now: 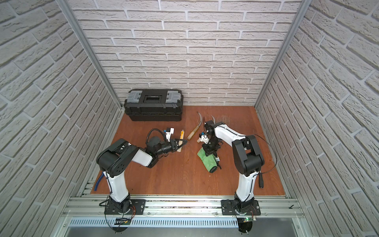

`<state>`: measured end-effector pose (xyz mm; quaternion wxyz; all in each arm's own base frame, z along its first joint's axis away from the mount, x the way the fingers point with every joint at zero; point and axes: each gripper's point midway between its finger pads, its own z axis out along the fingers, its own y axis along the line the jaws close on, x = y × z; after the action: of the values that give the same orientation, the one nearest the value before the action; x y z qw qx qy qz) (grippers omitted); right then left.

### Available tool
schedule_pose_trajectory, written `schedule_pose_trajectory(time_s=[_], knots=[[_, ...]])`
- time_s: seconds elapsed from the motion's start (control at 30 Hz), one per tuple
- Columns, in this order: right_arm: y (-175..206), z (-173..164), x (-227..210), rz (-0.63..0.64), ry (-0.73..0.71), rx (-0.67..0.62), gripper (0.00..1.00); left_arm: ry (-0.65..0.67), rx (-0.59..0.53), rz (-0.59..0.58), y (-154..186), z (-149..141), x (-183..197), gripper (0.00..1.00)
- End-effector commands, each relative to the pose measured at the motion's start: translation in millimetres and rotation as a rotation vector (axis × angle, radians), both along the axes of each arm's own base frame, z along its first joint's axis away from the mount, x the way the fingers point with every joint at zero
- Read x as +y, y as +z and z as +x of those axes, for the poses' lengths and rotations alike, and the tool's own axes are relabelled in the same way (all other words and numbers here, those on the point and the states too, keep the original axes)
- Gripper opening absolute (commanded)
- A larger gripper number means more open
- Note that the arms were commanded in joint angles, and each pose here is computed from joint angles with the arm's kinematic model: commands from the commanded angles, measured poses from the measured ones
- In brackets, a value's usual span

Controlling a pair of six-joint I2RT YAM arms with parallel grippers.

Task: Wipe small sickles with rags
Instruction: Pick up the rag from the center of the board, then wipe the small sickle.

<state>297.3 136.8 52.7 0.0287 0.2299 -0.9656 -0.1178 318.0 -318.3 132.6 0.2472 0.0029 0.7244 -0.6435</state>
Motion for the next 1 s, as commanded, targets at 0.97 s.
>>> schedule_pose_trajectory(time_s=[0.97], knots=[[102, 196, -11, 0.153, -0.748, -0.467, 0.02, -0.157, -0.092, -0.088, 34, -55, -64, 0.0]])
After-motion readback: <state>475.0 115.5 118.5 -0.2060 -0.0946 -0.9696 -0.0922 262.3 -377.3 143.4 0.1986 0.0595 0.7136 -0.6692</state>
